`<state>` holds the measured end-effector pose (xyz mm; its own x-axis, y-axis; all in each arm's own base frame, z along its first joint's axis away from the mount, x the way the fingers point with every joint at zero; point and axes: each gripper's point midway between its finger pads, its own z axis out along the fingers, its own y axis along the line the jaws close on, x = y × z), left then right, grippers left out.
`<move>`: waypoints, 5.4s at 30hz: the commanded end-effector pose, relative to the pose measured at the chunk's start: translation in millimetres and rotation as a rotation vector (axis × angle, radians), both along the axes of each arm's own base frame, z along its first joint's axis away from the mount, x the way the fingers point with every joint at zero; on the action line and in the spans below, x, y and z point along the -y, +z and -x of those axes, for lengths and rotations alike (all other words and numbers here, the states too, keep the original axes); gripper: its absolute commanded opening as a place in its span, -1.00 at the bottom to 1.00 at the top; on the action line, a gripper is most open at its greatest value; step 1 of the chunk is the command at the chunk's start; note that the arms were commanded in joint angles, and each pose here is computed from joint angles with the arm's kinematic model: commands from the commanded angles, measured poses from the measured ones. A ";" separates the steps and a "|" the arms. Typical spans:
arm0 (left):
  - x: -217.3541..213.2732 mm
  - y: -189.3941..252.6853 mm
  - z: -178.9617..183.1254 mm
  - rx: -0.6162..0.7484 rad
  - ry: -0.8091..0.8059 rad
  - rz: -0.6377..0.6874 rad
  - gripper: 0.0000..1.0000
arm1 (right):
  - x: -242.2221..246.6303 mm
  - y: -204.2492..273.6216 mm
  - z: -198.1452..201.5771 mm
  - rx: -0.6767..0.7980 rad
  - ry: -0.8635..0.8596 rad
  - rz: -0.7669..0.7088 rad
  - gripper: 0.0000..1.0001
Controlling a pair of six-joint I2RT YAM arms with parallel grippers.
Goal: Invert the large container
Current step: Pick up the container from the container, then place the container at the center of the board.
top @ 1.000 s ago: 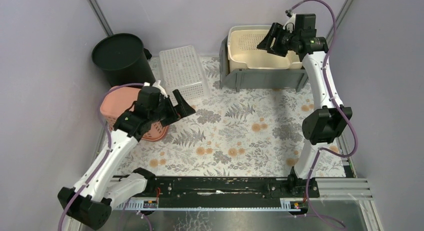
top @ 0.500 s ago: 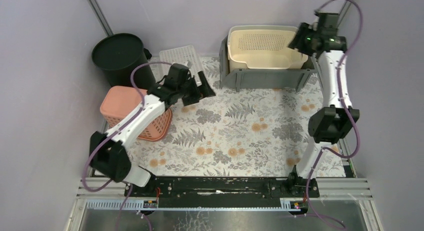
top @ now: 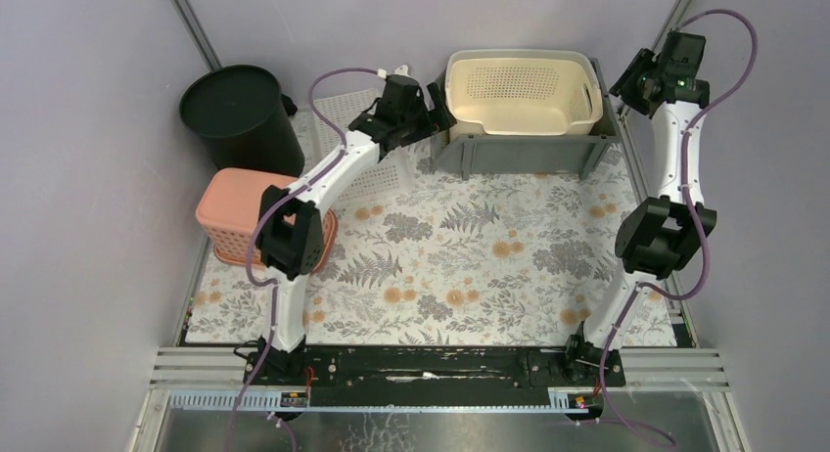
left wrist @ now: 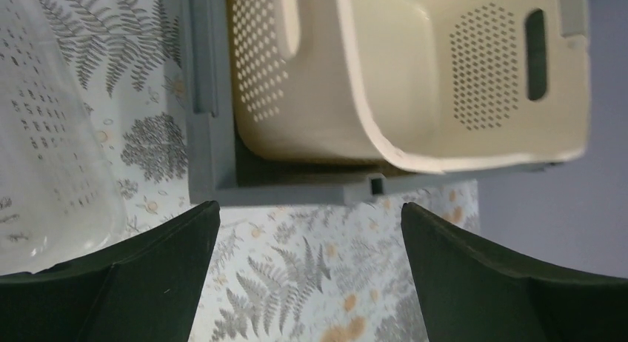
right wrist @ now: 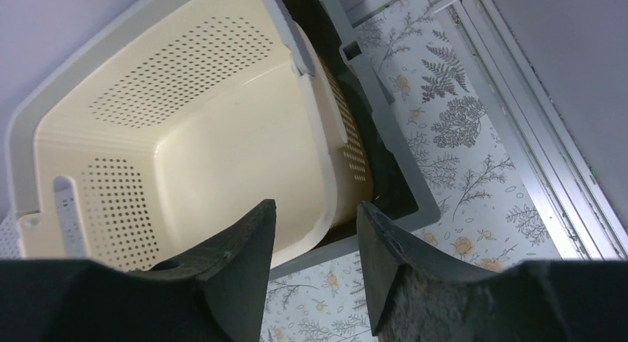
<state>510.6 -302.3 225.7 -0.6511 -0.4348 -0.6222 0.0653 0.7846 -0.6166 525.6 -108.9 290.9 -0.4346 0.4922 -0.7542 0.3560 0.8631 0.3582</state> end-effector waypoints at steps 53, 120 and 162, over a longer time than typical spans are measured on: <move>19.8 -44.0 -70.1 0.036 0.158 -0.094 0.58 | -72.9 -112.7 -45.2 -0.158 0.134 0.044 -0.49; -18.5 239.7 169.5 0.389 -0.130 0.258 -1.00 | -171.1 165.9 178.1 0.432 0.399 -0.157 -1.00; -87.0 -35.6 331.5 -0.184 -0.074 0.081 -0.15 | -210.5 -87.0 321.5 -0.039 0.546 -0.329 -0.18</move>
<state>189.2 -201.7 187.8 -0.7450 -0.4532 -0.4894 -0.0359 0.7599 -0.6490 201.8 74.8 176.0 -0.7049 0.4257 -0.5674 0.0643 0.8349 0.5466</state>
